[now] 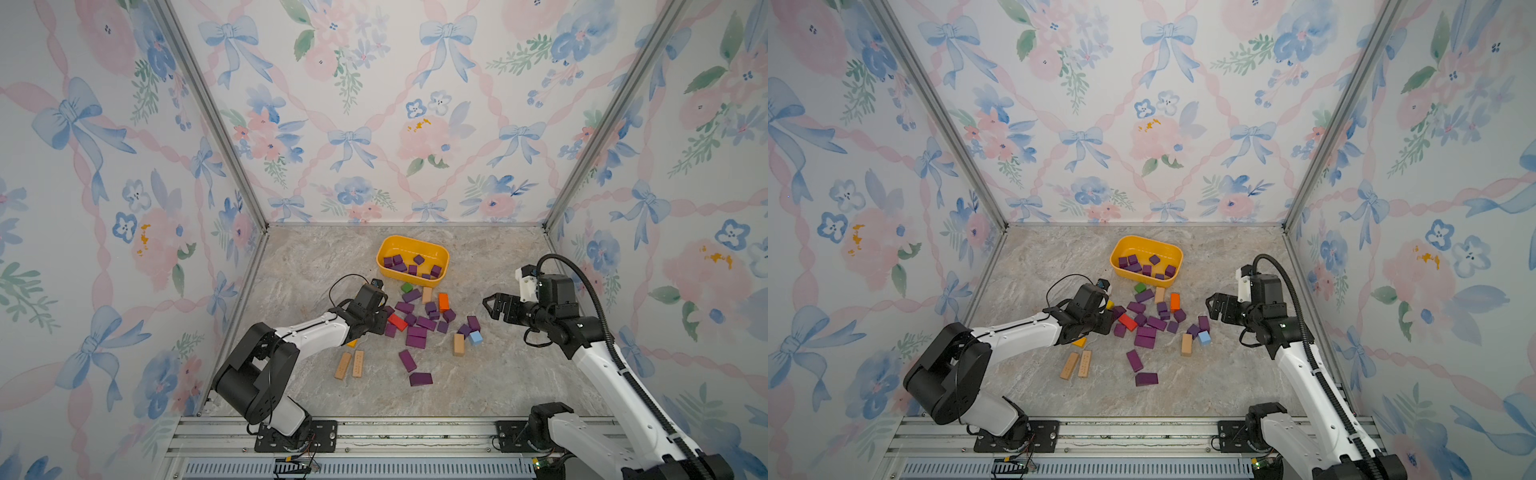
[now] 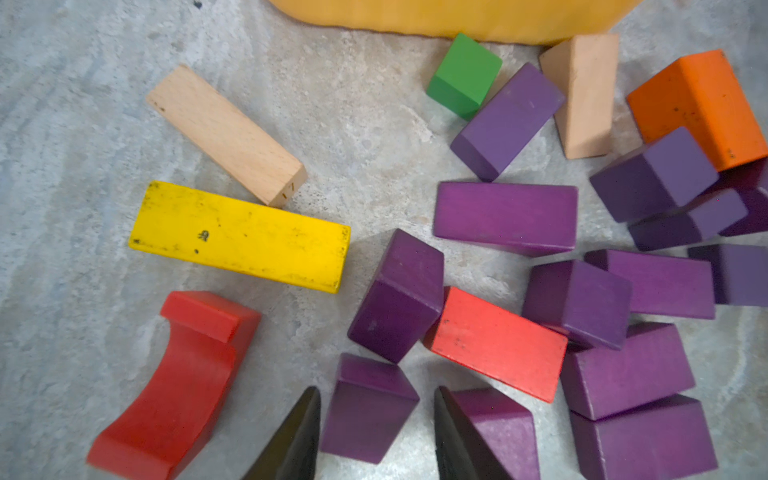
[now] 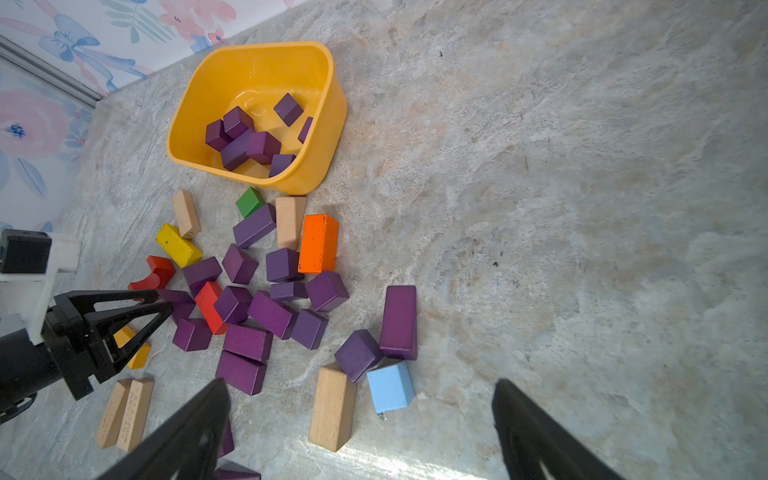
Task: Pick purple bricks into the storage bin
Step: Pick up the building block from the center of the board.
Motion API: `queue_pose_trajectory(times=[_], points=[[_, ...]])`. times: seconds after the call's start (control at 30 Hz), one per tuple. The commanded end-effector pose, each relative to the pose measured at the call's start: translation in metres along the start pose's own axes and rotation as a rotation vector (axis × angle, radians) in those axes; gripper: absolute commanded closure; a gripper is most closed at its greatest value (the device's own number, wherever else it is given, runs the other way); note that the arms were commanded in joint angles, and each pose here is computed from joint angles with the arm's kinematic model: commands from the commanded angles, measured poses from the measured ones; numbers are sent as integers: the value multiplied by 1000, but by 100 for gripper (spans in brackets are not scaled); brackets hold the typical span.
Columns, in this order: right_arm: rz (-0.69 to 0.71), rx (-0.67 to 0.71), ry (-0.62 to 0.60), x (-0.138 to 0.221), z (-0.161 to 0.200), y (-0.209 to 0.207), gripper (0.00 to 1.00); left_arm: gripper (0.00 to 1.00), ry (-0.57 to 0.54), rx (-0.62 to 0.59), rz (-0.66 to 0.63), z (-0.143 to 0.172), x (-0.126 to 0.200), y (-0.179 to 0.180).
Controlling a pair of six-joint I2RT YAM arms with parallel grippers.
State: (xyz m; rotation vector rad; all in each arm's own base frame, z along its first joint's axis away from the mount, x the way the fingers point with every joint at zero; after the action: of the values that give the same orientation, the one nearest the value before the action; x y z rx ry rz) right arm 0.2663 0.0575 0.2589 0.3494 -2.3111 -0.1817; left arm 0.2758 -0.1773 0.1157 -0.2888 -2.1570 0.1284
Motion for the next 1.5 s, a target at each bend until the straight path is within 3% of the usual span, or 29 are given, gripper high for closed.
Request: queue_pose_trajectory(times=[0.0,0.27,0.47,0.7,1.2,1.47], points=[[13,-15,41,-7,7,-7,3,53,34,-14,-29,6,-7,7],[15,-37,48,-9,8,-11,3,54,67,-28,-44,8,-19,7],[-5,-32,36,-8,4,-9,3,69,56,-37,-54,5,-20,6],[-31,-29,24,-7,2,-6,3,74,16,-42,-49,-7,-14,3],[-125,-54,-1,-13,-8,1,3,74,-108,-37,90,-55,16,-25],[-120,-66,13,-16,-4,0,3,75,-203,-77,113,-114,7,-49]])
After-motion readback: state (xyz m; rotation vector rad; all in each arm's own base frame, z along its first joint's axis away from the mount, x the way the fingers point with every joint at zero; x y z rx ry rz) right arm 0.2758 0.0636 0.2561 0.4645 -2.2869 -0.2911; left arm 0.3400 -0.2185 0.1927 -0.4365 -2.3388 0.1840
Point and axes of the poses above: each gripper's point midway between its finger pads, its own x axis back along the fingers, its own y axis along the line the jaws close on, z = x × y, the point moved 8 cm from there along x, back along the fingers, and after that the axes turned 11 degrees about x, right-handed, at the moved point
